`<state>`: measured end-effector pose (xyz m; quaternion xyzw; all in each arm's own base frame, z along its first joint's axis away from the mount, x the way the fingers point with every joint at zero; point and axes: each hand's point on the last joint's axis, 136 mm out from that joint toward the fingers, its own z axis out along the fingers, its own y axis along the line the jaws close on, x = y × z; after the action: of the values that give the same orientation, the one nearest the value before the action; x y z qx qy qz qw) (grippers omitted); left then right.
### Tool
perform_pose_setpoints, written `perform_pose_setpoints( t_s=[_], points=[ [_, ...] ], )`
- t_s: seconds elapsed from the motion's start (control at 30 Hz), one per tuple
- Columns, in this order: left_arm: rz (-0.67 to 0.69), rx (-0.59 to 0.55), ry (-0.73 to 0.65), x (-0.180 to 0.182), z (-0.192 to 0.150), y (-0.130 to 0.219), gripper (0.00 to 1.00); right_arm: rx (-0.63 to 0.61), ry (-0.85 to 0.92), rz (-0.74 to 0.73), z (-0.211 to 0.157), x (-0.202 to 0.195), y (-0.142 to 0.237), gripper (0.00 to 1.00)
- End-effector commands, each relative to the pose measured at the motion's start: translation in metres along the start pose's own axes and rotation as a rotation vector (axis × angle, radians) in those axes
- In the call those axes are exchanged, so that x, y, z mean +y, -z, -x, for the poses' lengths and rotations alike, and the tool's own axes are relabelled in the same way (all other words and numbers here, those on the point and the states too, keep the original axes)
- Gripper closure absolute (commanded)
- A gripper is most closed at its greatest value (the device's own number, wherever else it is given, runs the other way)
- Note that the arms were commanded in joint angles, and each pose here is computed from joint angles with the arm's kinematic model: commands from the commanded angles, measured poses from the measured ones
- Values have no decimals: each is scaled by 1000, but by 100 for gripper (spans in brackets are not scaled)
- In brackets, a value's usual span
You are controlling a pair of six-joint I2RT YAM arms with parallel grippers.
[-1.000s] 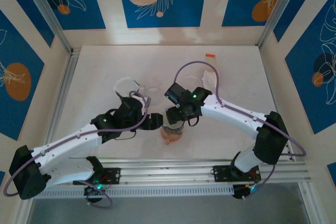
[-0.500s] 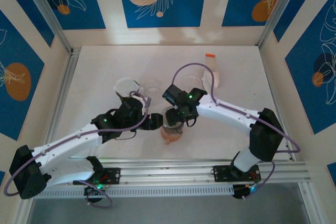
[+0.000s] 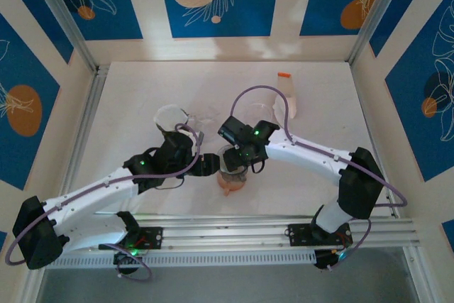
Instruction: Place the coffee filter in the dripper
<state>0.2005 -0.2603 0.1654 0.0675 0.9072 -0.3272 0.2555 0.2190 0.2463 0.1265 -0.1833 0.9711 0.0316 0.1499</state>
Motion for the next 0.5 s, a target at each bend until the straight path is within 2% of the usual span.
perform_pose_setpoints(
  t_s=[0.0,0.33,0.47],
  points=[
    [-1,7,7,3,-2,-2,30,-75,-23,9,9,-2,33,24],
    [0,1,7,2,0,-1,30,-232,-97,17,10,-23,92,24],
    [-20,-18,8,-4,6,4,22,-272,-121,48,-1,-30,103,24]
  ],
)
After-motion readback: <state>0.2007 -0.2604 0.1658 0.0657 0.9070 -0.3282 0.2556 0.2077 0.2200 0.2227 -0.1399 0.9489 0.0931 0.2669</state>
